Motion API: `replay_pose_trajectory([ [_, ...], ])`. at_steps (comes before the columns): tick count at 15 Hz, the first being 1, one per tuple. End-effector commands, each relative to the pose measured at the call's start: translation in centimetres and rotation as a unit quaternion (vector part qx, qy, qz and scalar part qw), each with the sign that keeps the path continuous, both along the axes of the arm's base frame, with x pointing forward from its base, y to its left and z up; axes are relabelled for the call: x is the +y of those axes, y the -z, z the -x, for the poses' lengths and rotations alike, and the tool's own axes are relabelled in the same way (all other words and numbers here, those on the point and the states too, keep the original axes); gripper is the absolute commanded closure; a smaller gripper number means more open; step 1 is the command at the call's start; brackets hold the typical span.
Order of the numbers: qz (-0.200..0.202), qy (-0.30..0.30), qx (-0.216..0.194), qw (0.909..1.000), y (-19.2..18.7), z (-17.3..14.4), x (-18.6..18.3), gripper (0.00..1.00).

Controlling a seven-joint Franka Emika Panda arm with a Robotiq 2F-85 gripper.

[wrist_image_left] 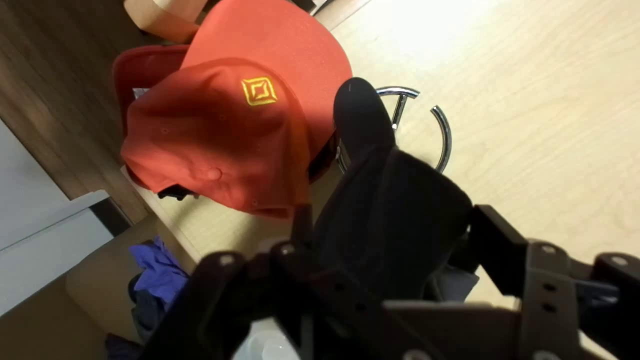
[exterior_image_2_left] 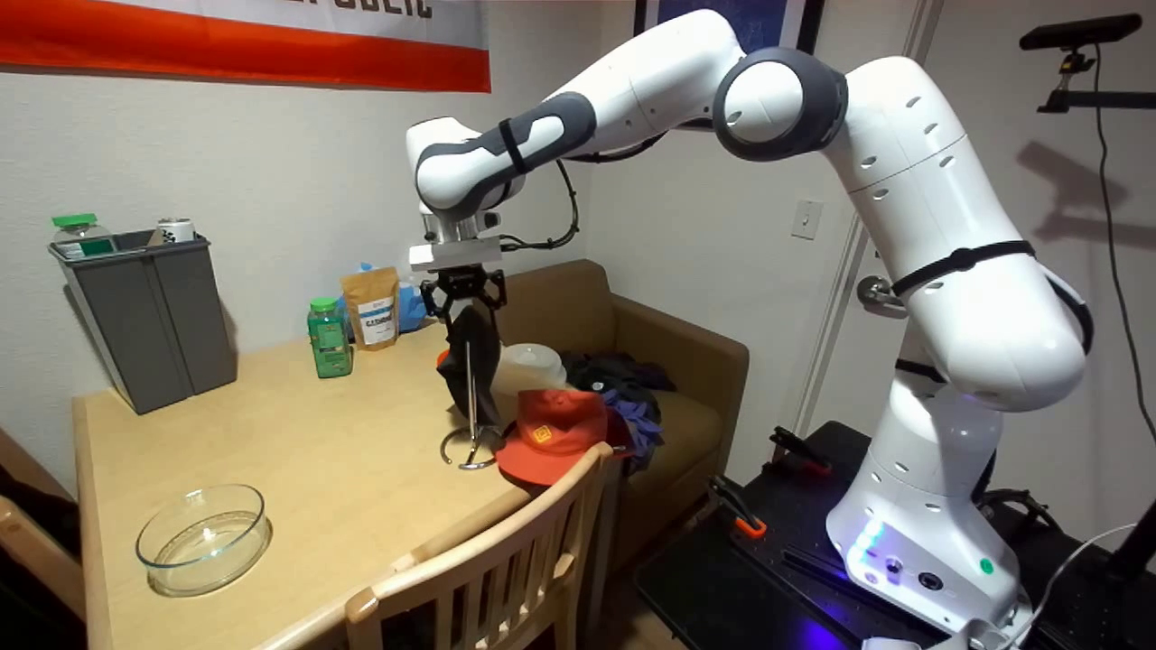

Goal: Take the cap off the stand and put it on the pile of caps on the table

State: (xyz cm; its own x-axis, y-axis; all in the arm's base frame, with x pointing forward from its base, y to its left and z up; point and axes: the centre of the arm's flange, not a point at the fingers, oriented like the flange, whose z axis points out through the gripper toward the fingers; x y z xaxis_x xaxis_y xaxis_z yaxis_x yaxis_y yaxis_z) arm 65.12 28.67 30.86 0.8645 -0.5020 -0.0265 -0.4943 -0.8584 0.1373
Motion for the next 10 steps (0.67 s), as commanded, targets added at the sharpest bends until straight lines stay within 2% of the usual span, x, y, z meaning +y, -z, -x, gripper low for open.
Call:
replay_pose_trajectory([
  [1, 0.015, 0.003, -0.01, 0.9998, -0.5, -0.4, 0.3, 0.49],
  [6, 0.016, -0.005, -0.02, 0.9997, -1.4, -0.4, 0.5, 0.88],
  [8, 0.013, -0.007, -0.025, 0.9996, -2.0, -0.3, 0.7, 1.0],
  [10, 0.009, -0.009, -0.03, 0.9995, -2.5, -0.3, 0.8, 0.97],
])
